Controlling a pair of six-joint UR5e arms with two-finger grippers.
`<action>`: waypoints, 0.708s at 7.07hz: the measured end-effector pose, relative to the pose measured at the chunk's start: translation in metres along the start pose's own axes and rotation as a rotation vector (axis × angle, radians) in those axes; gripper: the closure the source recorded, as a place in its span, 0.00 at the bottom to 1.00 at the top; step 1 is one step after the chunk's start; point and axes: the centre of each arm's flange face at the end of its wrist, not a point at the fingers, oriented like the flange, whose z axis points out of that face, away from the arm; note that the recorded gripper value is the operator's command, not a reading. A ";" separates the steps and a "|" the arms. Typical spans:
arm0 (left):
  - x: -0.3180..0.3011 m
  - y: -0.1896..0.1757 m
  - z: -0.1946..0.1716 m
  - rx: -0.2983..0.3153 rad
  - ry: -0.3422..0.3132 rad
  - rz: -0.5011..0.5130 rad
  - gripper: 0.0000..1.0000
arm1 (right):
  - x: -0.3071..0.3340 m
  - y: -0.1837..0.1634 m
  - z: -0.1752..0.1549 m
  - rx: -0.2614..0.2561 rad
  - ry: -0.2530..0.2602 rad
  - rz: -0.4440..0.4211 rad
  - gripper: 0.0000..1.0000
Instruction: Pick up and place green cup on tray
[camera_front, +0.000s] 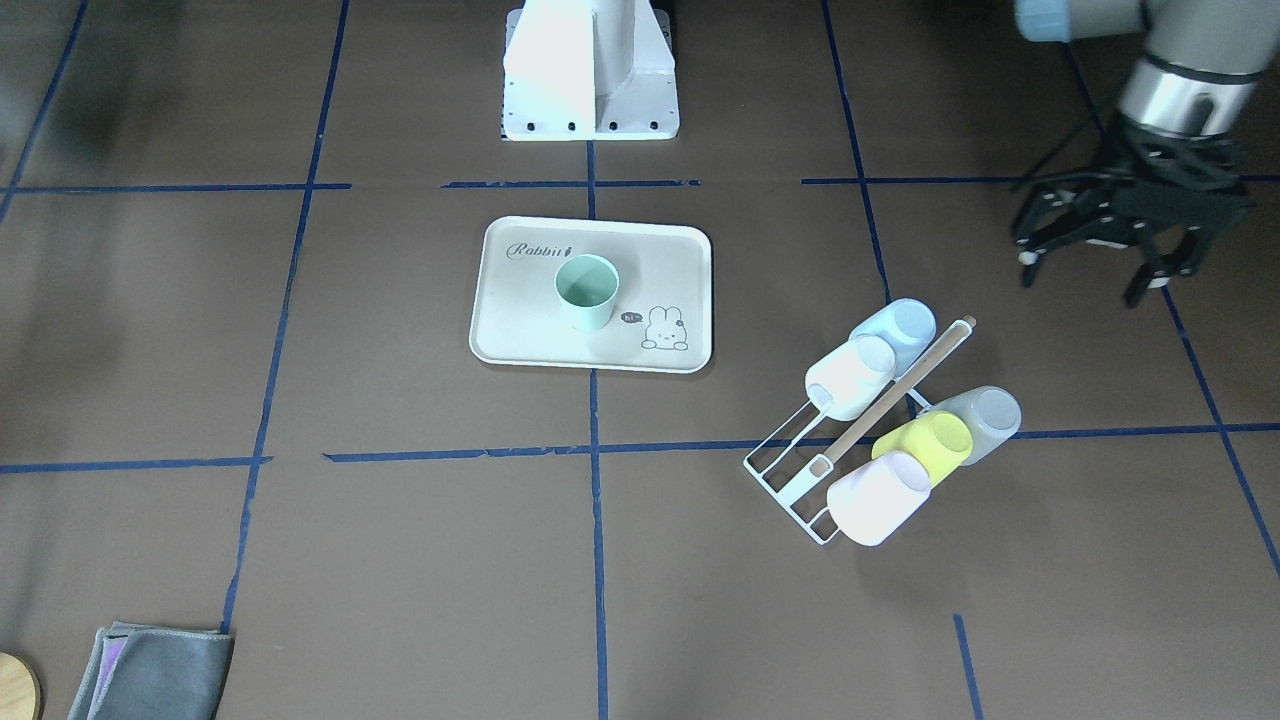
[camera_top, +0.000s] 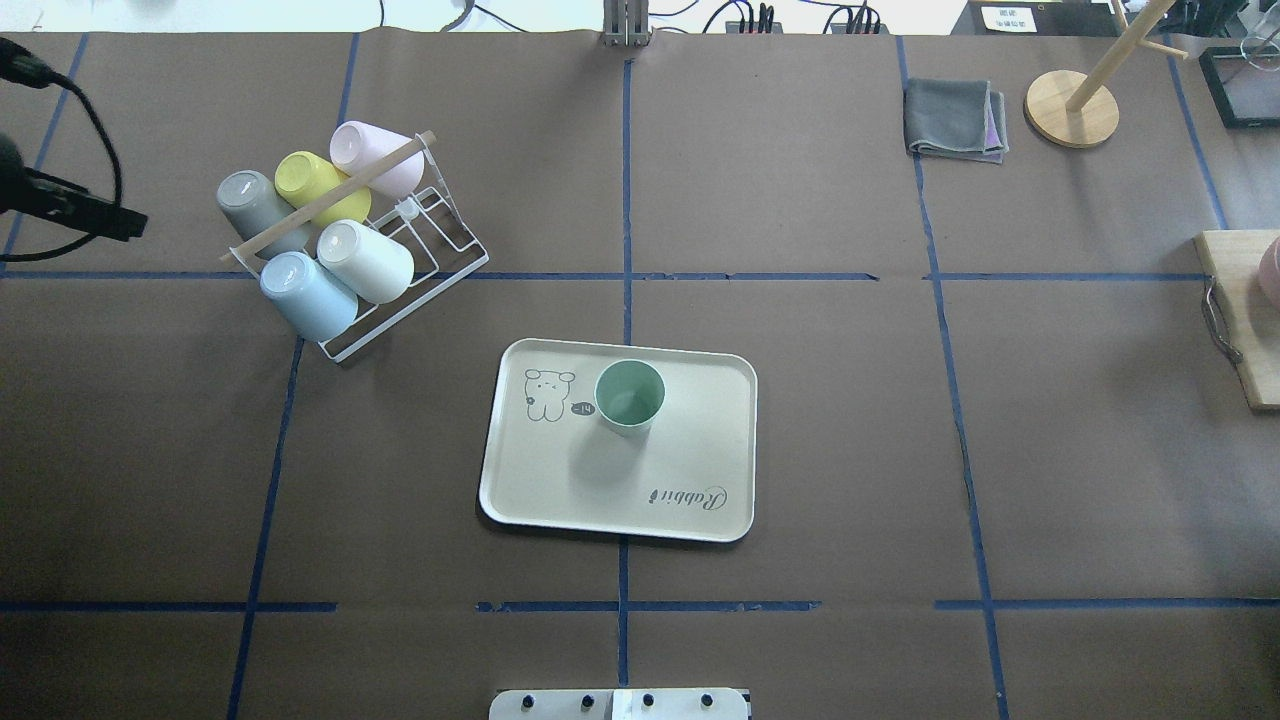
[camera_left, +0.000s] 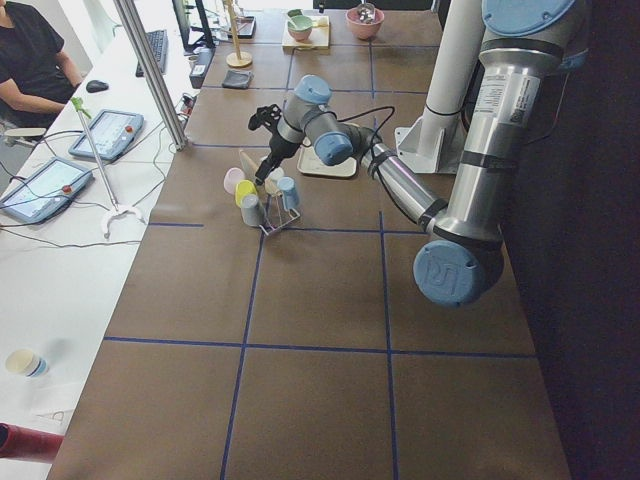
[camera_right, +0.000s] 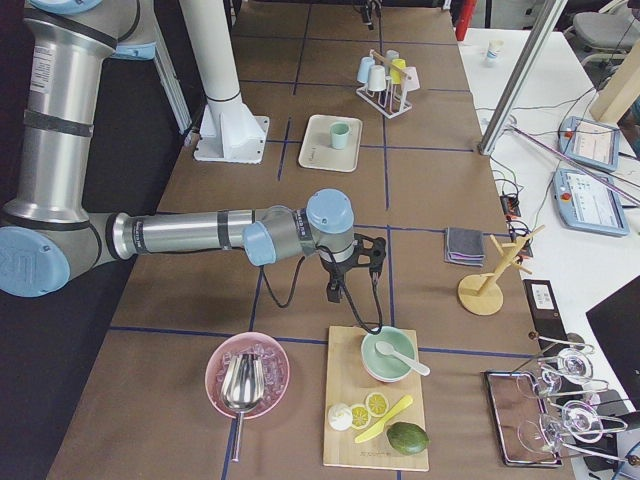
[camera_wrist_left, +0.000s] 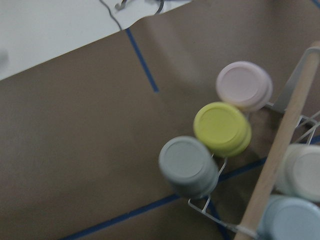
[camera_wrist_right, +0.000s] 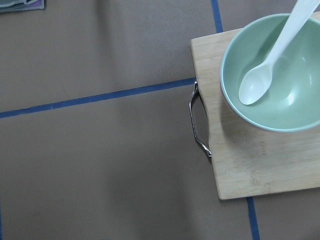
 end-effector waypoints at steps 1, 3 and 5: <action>-0.052 0.020 -0.008 -0.078 0.002 -0.040 0.00 | 0.011 0.001 0.002 -0.002 0.016 -0.023 0.00; -0.154 0.053 -0.008 -0.227 0.006 -0.087 0.00 | 0.035 0.002 -0.005 -0.020 0.043 -0.078 0.00; -0.251 0.096 0.016 -0.317 0.047 -0.194 0.00 | 0.058 0.003 -0.021 -0.041 0.057 -0.138 0.00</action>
